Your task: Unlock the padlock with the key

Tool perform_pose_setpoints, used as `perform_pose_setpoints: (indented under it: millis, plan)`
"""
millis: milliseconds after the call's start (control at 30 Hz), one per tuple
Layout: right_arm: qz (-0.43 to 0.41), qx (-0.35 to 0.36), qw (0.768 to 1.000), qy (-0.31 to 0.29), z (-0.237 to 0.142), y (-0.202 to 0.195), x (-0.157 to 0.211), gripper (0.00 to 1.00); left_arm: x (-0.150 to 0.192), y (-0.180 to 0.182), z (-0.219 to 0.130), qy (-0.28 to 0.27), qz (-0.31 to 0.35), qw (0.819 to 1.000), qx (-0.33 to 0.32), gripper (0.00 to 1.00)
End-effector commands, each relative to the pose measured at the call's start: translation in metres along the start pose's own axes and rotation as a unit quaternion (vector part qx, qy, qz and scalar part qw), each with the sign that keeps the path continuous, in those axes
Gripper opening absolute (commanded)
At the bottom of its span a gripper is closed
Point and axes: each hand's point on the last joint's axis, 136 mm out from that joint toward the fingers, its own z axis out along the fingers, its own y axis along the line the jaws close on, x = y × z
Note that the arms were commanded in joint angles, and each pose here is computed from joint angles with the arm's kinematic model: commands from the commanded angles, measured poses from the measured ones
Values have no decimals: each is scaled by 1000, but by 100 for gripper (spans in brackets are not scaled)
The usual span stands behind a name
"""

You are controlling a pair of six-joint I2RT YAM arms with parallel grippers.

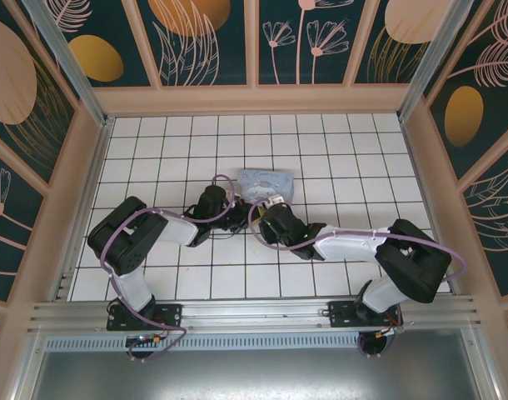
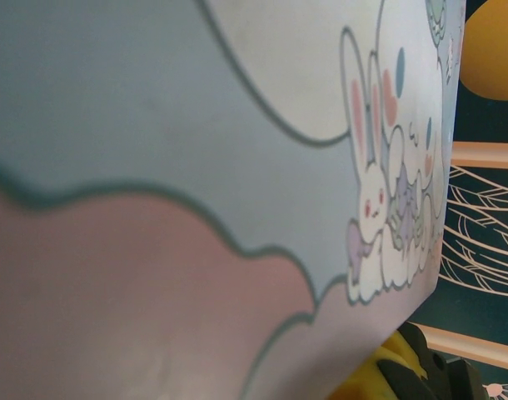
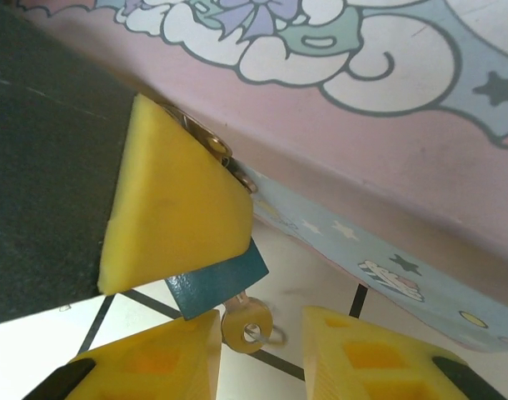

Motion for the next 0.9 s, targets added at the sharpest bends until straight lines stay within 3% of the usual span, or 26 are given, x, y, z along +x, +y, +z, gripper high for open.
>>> perform_pose_setpoints:
  millis: [0, 233, 400, 567, 733, 867]
  plan:
    - [-12, 14, 1000, -8, 2, 1, -9, 29, 2, -14, 3, 16, 10, 1000, 19, 0]
    - [0, 10, 1000, -27, 6, 3, -27, 19, 4, -13, 2, 19, 9, 1000, 18, 0]
    - [27, -26, 998, -44, 3, 8, -45, 0, 5, -11, 2, 19, 8, 1000, 15, 0]
    - [62, -118, 990, -46, -4, 23, -48, 0, 6, -9, 1, 21, 10, 1000, 12, 0]
    - [118, -227, 965, -60, -24, 30, -51, 0, 7, -7, 0, 22, 13, 1000, 7, 0]
    - [140, -256, 955, -59, -31, 28, -51, 0, 7, -4, 1, 22, 12, 1000, 3, 0]
